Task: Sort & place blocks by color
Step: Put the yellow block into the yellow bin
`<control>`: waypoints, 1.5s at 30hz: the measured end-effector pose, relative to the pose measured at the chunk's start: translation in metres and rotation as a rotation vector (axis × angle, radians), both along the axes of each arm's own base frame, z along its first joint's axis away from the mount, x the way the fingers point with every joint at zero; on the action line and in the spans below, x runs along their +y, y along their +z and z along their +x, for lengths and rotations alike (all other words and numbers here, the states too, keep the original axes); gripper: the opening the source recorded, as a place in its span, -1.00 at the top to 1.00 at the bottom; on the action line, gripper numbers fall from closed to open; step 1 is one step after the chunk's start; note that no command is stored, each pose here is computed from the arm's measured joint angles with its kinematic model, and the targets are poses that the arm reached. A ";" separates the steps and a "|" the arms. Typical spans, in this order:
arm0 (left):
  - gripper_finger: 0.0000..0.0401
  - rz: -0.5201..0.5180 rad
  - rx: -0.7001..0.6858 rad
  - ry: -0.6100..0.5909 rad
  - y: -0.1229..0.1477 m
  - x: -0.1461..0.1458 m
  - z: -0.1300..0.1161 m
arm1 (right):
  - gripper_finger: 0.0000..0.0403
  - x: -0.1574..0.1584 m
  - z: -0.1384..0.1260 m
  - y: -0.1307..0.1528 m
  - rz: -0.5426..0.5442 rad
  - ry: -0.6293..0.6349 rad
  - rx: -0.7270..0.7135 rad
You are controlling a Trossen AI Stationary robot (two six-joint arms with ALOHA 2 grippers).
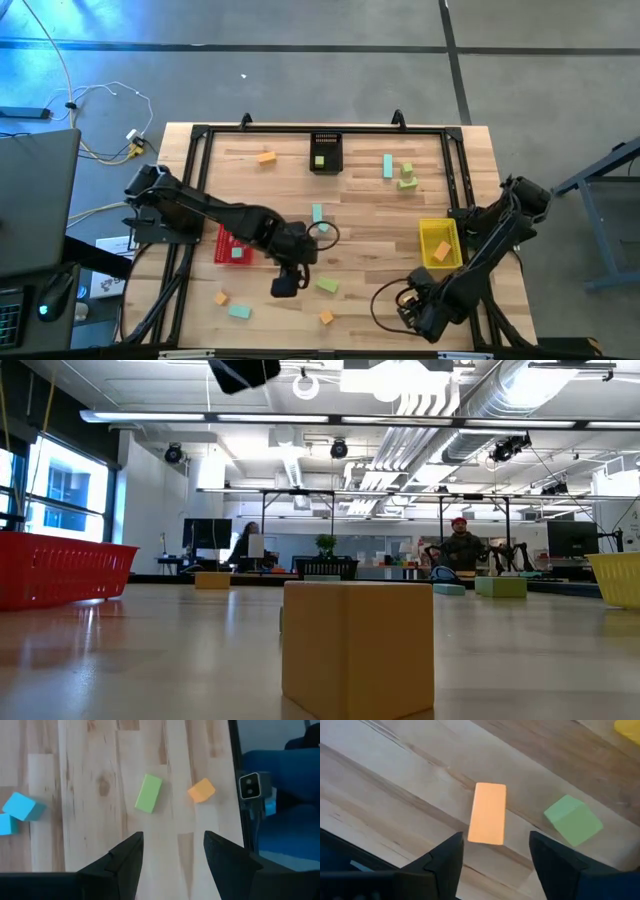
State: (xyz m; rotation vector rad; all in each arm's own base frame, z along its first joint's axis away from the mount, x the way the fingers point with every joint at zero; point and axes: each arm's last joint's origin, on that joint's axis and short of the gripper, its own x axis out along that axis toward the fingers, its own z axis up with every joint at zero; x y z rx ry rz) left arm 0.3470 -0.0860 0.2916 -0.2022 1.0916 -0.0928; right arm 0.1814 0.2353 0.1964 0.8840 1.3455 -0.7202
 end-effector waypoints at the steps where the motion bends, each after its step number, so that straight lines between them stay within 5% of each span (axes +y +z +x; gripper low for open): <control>1: 0.03 0.002 -0.008 -0.004 0.002 -0.002 -0.002 | -0.10 0.001 0.001 -0.001 0.001 -0.004 -0.002; 23: 0.03 0.059 0.005 -0.021 0.009 -0.003 -0.012 | -0.23 0.013 0.011 -0.034 -0.022 -0.030 0.041; 32: 0.03 0.197 0.015 0.021 0.007 0.003 -0.014 | 0.03 0.012 0.011 -0.034 -0.038 -0.061 0.033; 45: 0.03 0.206 0.043 0.026 0.006 0.006 -0.016 | 0.09 0.014 0.010 -0.034 0.010 -0.056 0.081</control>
